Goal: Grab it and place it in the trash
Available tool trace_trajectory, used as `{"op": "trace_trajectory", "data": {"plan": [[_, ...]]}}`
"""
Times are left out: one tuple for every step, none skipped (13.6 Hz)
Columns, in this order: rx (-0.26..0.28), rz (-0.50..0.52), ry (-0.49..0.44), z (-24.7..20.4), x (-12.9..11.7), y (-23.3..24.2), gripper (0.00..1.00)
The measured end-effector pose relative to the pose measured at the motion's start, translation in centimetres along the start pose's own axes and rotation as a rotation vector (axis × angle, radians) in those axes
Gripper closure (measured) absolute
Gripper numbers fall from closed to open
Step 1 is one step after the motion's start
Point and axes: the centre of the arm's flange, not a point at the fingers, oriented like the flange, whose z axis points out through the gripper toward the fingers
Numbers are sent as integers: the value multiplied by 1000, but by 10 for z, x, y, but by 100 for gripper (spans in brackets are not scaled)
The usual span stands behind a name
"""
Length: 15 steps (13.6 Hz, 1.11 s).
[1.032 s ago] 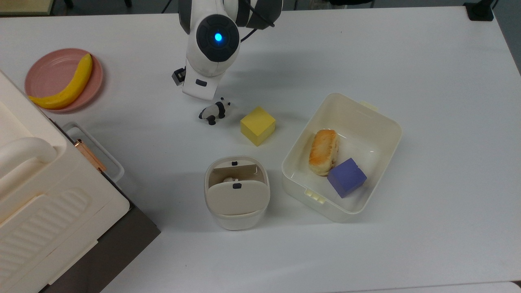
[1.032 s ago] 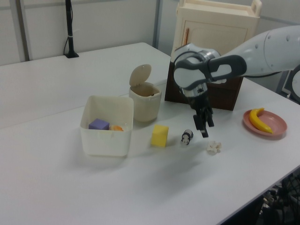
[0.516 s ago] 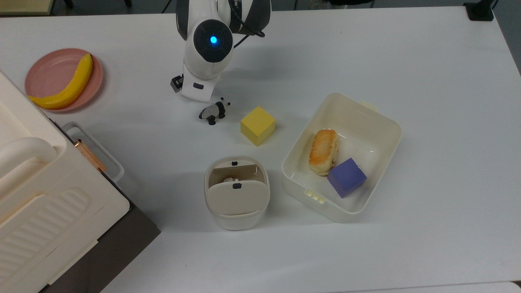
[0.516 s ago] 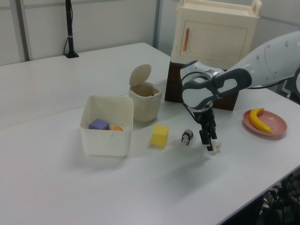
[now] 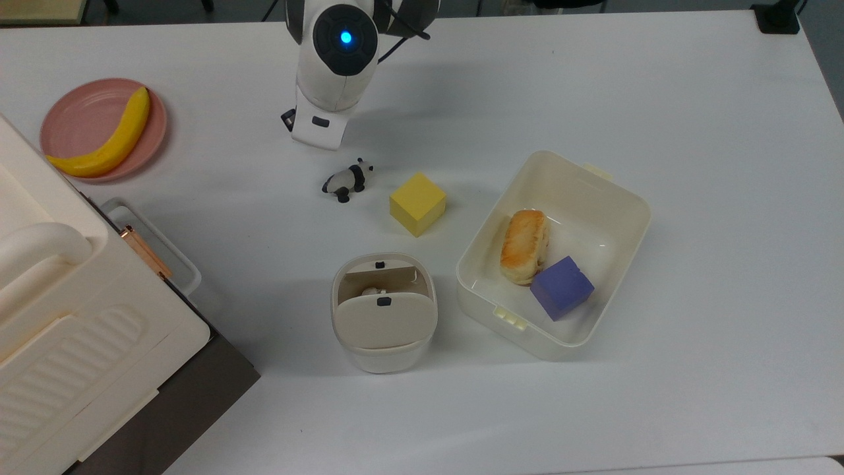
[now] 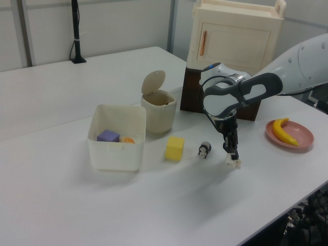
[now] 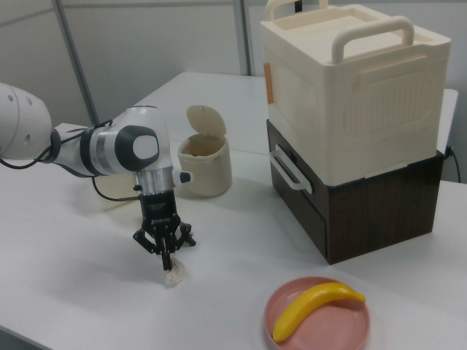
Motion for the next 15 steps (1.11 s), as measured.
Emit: {"op": "trace_trajectory", "data": {"plan": [[-6, 3, 8, -5, -1, 1, 96], [-17, 8, 24, -15, -3, 3, 96], [-34, 17, 52, -31, -5, 6, 96], [-44, 30, 92, -51, -6, 9, 96], [-46, 46, 142, -73, -7, 12, 96], [-46, 61, 198, -99, -8, 14, 97], [-53, 77, 268, -135, -11, 15, 97], [-53, 94, 331, -162, -14, 17, 97], [-51, 126, 383, -178, -14, 20, 97], [-58, 176, 452, -192, -11, 23, 97], [-75, 252, 544, -204, -2, 30, 97], [-80, 299, 588, -206, 5, 34, 97], [-81, 352, 633, -205, 15, 37, 97], [-81, 401, 678, -204, 25, 40, 97], [-79, 436, 717, -206, 35, 40, 97]]}}
